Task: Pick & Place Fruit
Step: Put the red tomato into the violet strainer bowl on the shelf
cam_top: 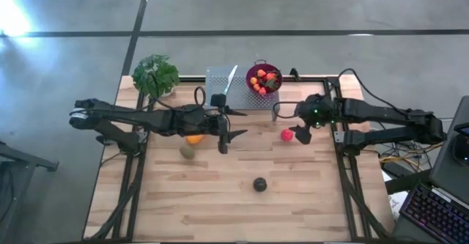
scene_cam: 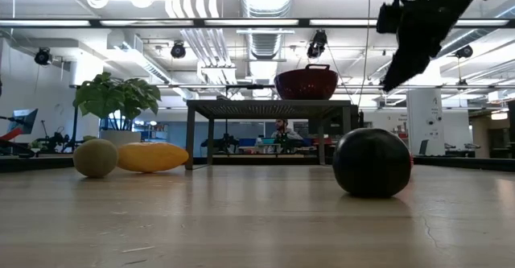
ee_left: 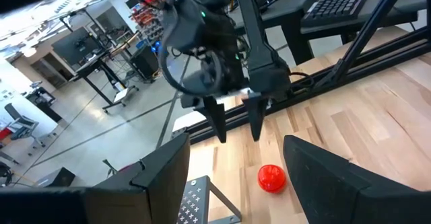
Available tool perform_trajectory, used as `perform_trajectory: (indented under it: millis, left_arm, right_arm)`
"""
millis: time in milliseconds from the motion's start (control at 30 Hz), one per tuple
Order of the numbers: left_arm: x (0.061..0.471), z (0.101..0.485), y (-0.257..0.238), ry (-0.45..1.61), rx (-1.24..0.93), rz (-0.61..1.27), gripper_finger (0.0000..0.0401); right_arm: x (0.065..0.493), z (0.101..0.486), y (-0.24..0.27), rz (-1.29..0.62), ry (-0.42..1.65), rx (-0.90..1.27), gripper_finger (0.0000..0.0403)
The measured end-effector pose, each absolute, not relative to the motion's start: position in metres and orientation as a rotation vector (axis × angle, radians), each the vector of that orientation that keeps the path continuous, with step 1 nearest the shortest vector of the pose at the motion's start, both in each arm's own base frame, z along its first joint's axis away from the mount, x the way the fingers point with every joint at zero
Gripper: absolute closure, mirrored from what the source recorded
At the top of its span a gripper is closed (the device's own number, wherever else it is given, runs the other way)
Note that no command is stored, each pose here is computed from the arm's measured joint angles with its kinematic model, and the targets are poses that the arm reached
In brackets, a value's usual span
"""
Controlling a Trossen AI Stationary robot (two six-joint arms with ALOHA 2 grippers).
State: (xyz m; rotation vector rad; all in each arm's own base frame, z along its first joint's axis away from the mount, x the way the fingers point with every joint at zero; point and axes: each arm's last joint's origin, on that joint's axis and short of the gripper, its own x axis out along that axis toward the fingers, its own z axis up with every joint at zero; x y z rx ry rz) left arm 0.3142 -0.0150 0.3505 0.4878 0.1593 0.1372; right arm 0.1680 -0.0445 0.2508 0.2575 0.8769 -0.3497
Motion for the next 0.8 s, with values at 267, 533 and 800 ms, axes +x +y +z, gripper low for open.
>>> perform_trajectory:
  millis: [267, 533, 800]
  left_arm:
    - [0.314, 0.351, -0.014, 0.158, 0.486, 0.142, 0.0156]
    - [0.314, 0.35, -0.013, 0.157, 0.477, 0.143, 0.0156]
    - [0.314, 0.349, -0.013, 0.161, 0.468, 0.144, 0.0156]
  right_arm:
    - [0.167, 0.222, -0.046, -0.397, 0.876, 0.267, 0.0067]
    - [0.165, 0.2, -0.045, -0.412, 0.868, 0.283, 0.0057]
    - [0.161, 0.176, -0.044, -0.417, 0.852, 0.295, 0.0074]
